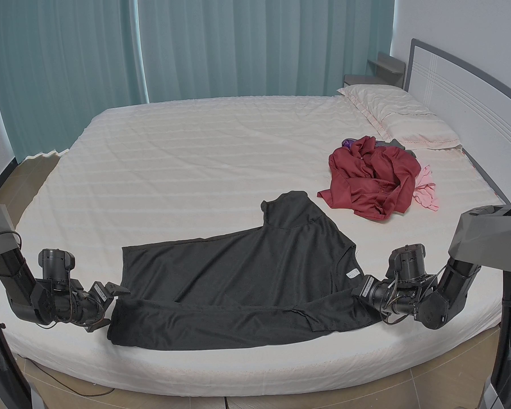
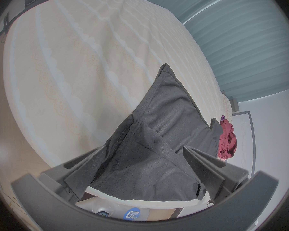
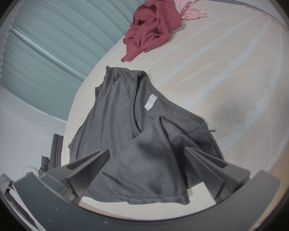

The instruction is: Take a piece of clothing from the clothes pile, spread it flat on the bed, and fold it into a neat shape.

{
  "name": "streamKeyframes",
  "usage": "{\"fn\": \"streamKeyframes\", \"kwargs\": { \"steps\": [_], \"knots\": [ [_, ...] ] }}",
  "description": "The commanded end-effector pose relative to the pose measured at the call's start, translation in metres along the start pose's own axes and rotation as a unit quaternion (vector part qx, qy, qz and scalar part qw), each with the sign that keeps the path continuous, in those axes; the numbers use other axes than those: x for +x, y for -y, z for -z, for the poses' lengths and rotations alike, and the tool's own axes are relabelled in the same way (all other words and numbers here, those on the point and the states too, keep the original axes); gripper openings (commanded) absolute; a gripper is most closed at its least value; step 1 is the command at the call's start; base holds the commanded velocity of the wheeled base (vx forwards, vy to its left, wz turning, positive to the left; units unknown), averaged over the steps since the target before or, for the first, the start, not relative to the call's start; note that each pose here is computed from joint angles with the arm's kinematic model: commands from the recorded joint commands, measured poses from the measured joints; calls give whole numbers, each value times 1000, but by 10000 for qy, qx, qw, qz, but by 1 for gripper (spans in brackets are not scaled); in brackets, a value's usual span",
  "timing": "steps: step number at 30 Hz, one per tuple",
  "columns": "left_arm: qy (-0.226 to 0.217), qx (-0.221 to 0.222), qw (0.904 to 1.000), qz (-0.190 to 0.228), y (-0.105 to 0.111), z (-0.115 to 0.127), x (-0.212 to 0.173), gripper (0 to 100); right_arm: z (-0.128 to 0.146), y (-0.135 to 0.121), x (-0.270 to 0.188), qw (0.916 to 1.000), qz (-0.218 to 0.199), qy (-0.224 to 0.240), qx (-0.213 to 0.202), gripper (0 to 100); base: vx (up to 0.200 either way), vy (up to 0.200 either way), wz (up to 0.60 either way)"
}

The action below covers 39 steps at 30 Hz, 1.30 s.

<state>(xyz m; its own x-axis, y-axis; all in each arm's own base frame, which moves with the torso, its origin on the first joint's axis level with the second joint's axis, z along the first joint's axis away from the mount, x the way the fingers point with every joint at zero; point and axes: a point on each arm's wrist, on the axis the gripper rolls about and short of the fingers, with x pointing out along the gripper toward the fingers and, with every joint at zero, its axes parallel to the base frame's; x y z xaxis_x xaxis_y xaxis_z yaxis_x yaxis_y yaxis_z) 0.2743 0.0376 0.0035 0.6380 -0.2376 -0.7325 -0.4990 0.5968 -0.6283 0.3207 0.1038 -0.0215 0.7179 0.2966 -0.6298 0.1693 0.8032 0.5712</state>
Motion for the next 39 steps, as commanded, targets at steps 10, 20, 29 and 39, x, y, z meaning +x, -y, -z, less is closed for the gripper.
{"fn": "streamKeyframes", "kwargs": {
  "steps": [10,20,29,39],
  "knots": [
    [-1,0,10000,-3,0,0,0,100,-16,8,4,9996,58,254,145,0,0,0,0],
    [11,19,10000,18,2,-1,1,100,-15,8,3,9996,59,244,148,100,0,0,0],
    [51,-7,10000,51,4,-3,1,100,-31,7,-9,9978,117,605,256,100,0,0,0],
    [61,-55,9999,62,4,-4,1,100,-33,4,-16,9972,73,681,285,100,160,0,0]
  ]
}}
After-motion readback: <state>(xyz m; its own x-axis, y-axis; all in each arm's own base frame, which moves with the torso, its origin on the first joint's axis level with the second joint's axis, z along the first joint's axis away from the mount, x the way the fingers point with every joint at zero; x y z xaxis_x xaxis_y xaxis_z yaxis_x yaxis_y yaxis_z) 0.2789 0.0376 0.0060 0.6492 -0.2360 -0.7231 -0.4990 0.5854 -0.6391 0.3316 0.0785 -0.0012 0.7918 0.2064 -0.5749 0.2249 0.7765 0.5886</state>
